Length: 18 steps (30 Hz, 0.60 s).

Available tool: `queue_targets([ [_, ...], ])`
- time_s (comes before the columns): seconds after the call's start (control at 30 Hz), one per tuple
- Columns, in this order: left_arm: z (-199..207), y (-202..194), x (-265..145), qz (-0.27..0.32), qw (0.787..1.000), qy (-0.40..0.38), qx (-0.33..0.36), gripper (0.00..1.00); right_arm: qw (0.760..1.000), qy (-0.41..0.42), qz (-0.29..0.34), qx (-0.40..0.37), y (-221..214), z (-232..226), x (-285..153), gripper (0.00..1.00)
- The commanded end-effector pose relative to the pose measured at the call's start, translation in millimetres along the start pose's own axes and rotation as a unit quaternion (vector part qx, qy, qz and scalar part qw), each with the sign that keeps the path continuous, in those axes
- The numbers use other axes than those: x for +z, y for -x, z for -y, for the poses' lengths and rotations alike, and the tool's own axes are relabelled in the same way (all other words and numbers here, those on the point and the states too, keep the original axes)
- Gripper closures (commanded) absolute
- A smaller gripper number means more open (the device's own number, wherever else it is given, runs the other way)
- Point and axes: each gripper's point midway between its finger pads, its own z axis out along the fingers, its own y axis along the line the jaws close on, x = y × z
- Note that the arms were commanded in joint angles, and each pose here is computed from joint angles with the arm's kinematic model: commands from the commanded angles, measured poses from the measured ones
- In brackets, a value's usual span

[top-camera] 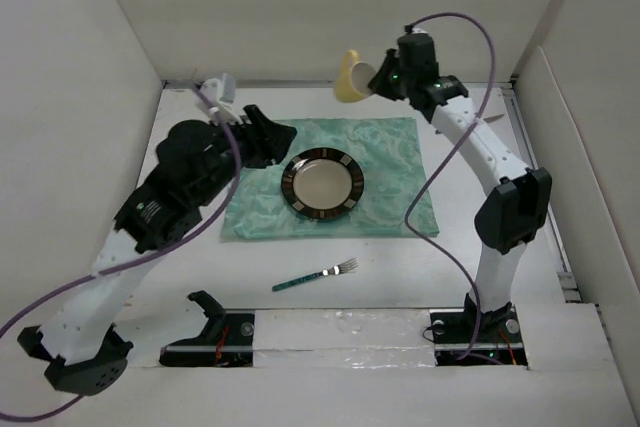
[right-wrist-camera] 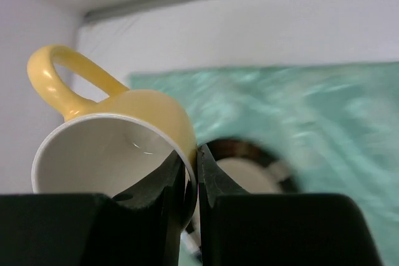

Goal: Set the dinner table for one person

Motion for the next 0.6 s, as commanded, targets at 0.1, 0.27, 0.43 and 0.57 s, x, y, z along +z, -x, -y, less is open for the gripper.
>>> queue_targets([
  [0.1, 24.2, -75.7, 70.1, -0.095, 0.993, -0.041, 0.065, 0.58, 0.993, -0.114, -0.030, -0.032, 13.7, 107.0, -4.4, 1.00],
  [0.27, 34.7, -133.4, 94.2, -0.154, 0.980, -0.035, 0.124, 0.57, 0.990, -0.137, -0.034, -0.005, 29.4, 152.9, 0.9, 1.00],
  [0.43, 25.7, -176.4, 85.5, -0.197, 0.971, -0.049, 0.124, 0.56, 0.984, -0.166, -0.066, -0.010, 11.1, 177.7, 15.0, 1.00],
  [0.57, -8.3, -230.6, 63.3, -0.264, 0.956, -0.037, 0.121, 0.54, 0.977, -0.205, -0.063, -0.011, 8.6, 200.5, 20.7, 1.00],
])
